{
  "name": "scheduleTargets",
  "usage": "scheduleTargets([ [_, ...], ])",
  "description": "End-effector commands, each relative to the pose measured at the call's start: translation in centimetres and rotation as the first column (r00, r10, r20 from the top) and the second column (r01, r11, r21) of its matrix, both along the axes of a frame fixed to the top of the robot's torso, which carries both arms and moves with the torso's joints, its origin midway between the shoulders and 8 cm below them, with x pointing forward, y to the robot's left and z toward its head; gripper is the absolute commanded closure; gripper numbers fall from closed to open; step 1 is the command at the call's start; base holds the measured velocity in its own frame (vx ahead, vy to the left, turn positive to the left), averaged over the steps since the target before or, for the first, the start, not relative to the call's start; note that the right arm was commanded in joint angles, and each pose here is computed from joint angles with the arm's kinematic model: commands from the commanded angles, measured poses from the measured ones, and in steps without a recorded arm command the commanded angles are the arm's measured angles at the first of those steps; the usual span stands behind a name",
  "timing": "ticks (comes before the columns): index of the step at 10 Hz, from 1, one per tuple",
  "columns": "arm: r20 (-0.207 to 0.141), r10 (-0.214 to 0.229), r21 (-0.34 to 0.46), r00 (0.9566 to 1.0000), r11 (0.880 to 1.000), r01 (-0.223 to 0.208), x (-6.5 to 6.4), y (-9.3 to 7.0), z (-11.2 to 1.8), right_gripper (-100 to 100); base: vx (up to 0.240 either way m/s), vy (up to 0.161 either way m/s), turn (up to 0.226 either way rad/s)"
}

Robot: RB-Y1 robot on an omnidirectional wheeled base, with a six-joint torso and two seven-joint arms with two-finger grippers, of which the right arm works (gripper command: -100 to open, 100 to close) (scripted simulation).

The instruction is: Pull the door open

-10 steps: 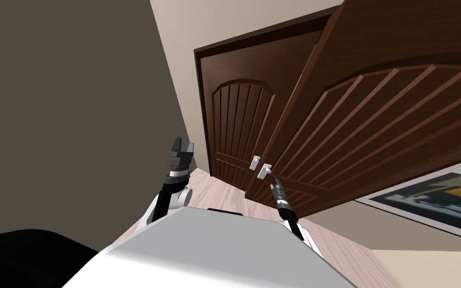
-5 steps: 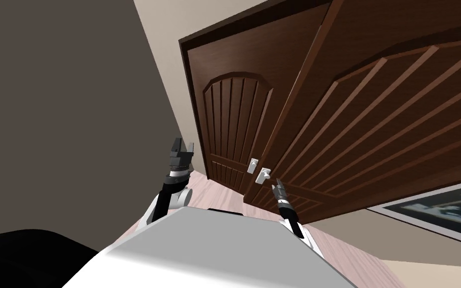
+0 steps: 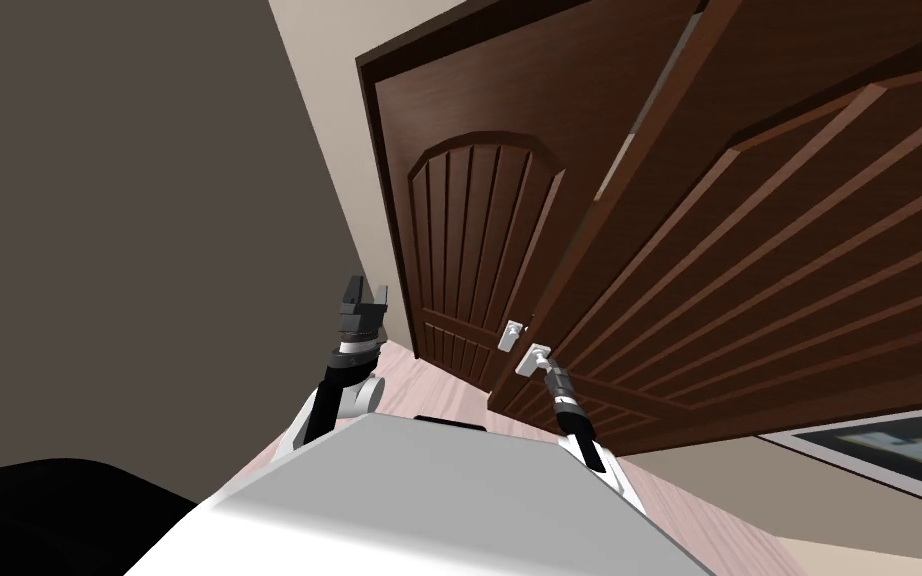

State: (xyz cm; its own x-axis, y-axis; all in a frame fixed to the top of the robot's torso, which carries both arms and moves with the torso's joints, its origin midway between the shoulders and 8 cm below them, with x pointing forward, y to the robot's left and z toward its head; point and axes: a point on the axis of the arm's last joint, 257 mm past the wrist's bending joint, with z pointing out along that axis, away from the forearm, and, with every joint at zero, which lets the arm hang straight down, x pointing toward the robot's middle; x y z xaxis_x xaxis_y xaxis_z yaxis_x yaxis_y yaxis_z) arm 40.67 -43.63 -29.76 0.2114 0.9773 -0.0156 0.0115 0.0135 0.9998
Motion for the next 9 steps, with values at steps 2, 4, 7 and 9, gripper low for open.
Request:
scheduleTargets([
  [2, -0.006, 0.000, 0.002, 1.0000, 1.000, 0.000, -0.1, 0.1, -0.3, 100, -0.019, -0.003, -0.002],
  [4, -0.008, 0.013, 0.001, 0.9999, 1.000, -0.013, -0.6, 0.1, -0.4, 100, -0.065, -0.012, 0.057],
  [7, -0.001, 0.057, 0.002, 0.9984, 0.998, -0.057, -1.1, 0.9, -0.2, 100, -0.218, -0.079, 0.150],
  [9, 0.004, 0.094, 0.005, 0.9956, 0.996, -0.094, -1.5, 1.7, -0.1, 100, -0.212, -0.073, 0.172],
])
